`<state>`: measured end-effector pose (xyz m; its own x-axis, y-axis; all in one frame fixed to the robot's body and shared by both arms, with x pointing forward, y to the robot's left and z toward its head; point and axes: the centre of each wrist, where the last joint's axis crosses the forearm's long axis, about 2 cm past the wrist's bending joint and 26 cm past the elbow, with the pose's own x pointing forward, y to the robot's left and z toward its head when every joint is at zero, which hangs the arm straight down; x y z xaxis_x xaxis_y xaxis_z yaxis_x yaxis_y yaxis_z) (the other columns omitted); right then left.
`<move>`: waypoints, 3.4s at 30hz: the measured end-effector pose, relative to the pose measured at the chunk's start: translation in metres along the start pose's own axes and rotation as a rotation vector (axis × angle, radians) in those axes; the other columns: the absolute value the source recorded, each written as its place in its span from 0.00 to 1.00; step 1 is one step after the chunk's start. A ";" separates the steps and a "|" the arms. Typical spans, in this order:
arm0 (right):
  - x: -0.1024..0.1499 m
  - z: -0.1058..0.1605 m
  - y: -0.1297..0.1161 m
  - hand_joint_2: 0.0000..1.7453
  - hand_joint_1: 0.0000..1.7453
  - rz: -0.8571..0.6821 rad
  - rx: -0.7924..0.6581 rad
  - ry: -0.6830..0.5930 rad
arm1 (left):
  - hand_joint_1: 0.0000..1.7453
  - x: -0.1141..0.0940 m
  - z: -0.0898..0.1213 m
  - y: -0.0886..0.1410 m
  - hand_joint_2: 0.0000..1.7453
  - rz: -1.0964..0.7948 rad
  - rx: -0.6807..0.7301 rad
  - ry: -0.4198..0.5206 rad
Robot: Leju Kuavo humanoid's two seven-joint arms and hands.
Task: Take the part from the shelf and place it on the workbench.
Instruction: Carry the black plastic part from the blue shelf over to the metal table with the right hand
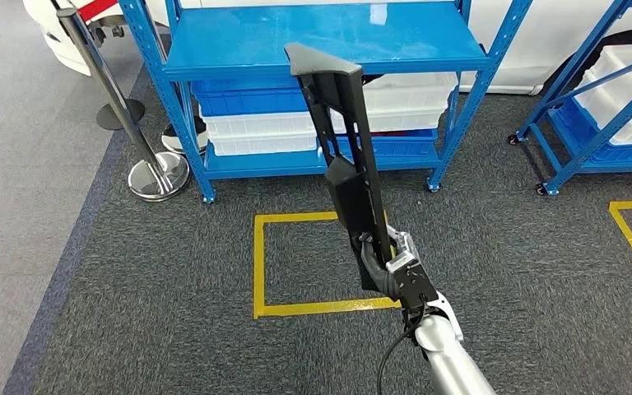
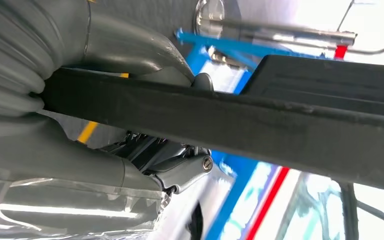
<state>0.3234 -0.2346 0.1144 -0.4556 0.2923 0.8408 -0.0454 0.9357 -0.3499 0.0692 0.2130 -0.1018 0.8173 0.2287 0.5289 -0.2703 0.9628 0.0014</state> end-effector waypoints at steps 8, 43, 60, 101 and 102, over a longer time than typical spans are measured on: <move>0.013 -0.064 -0.098 1.00 1.00 0.278 -0.214 -0.133 | 0.00 -0.010 0.003 0.009 1.00 -0.023 0.062 0.085; 0.017 -0.089 -0.194 1.00 1.00 0.553 -0.458 -0.082 | 0.00 -0.011 0.002 0.020 1.00 -0.081 0.082 0.107; 0.011 -0.088 -0.204 1.00 1.00 0.824 -0.415 -0.014 | 0.00 -0.014 0.003 0.021 1.00 -0.082 0.082 0.113; 0.006 -0.081 -0.233 1.00 1.00 1.473 -0.413 0.073 | 0.00 -0.016 0.006 0.012 1.00 -0.060 0.070 0.121; 0.007 -0.083 -0.237 1.00 1.00 1.486 -0.416 0.077 | 0.00 -0.016 0.006 0.012 1.00 -0.059 0.069 0.121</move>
<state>0.4048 -0.4376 0.2376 0.1818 0.9752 -0.1260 0.6403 -0.2147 -0.7375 0.0499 0.2198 -0.1053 0.8870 0.1914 0.4202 -0.2509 0.9638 0.0906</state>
